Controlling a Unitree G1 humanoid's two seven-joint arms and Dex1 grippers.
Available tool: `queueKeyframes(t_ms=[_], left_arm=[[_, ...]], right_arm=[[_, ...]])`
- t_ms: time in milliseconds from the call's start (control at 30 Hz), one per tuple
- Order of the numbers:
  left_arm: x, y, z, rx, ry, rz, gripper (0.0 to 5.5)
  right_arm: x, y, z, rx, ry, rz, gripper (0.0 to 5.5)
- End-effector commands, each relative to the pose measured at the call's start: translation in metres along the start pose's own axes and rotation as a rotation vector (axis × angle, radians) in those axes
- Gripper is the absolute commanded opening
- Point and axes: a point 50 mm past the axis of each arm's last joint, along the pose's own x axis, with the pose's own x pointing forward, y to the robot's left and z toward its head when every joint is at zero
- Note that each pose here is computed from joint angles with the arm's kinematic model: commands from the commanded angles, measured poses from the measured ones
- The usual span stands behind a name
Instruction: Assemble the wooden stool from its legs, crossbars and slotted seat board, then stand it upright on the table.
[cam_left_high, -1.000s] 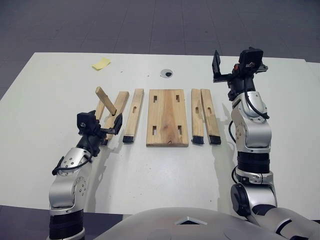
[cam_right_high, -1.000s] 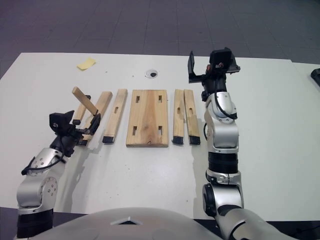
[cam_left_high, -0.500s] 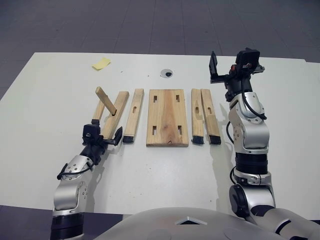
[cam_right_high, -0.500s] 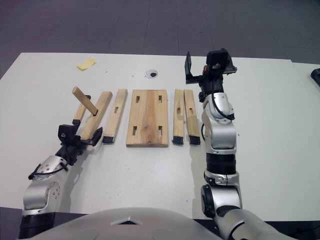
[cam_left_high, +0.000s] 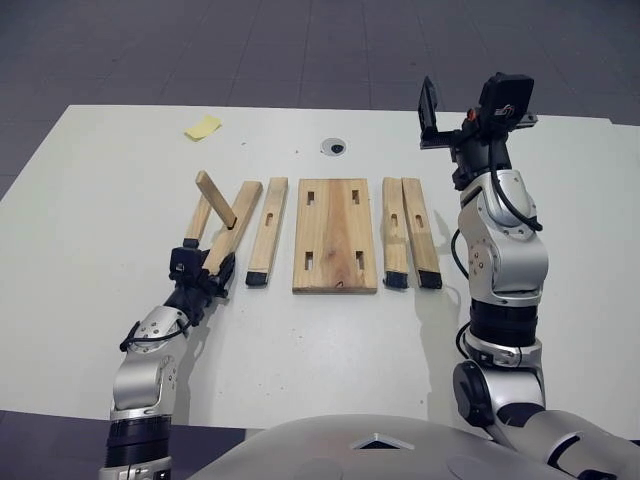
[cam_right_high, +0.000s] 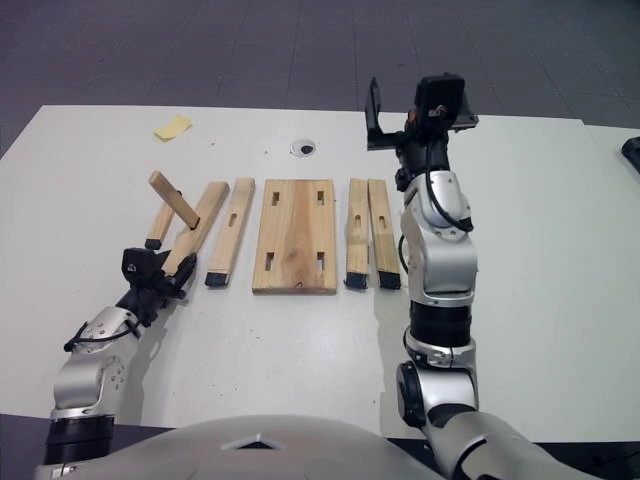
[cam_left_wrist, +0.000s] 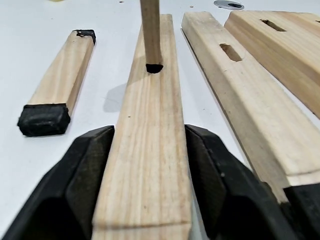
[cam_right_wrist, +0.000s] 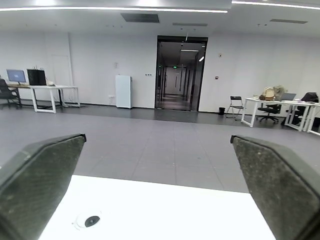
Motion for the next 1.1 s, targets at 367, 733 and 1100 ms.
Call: queueKeyframes(t_ms=[367, 733, 1100], left_arm=[[0.015, 0.009, 0.045, 0.002, -0.189, 0.071, 2.04], [0.029, -0.04, 0.145, 0.202, -0.594, -0.079, 2.04], [0.049, -0.09, 0.175, 0.357, -0.714, -0.345, 2.04]], right_arm=[[0.006, -0.008, 0.0, 0.142, 0.037, -0.006, 5.4], [0.03, -0.02, 0.021, 0.902, 0.061, 0.189, 5.4], [0.042, 0.001, 0.057, 0.872, 0.042, 0.619, 5.4]])
